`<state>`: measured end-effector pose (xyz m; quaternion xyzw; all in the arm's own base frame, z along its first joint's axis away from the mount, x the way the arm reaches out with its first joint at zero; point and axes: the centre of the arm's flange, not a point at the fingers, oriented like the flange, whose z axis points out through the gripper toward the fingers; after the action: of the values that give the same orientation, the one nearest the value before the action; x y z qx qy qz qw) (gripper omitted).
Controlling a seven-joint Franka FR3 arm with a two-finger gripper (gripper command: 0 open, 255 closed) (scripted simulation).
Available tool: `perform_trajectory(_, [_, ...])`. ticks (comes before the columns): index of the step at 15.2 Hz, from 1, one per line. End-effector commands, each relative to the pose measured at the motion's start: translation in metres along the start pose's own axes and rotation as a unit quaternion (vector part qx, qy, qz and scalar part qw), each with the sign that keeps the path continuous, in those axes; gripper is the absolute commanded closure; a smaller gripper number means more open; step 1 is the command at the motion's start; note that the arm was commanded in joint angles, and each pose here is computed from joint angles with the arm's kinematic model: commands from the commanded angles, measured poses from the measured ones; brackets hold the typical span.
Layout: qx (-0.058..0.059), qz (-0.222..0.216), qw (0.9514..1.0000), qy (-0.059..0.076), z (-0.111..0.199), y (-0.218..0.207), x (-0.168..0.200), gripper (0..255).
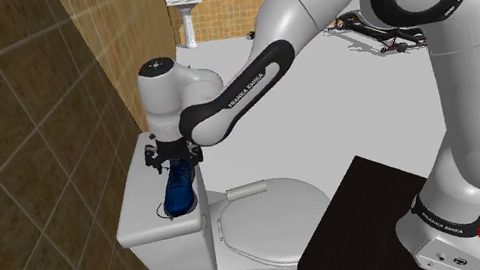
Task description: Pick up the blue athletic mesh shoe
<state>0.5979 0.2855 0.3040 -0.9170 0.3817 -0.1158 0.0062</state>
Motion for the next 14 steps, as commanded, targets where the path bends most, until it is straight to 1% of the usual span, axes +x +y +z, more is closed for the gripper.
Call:
perform_trajectory(1, [0.000,0.001,1.0000,0.000,0.011,-0.001,-0.002,0])
perform_trajectory(4, [0.000,0.001,1.0000,0.000,0.026,0.001,-0.005,0])
perform_trajectory(6, [0.000,0.001,1.0000,0.000,0.029,0.001,-0.006,0])
perform_trajectory(7, [0.000,0.001,1.0000,0.000,0.029,0.001,-0.006,255])
perform_trajectory(14, [0.000,0.001,1.0000,0.000,0.029,0.001,-0.006,255])
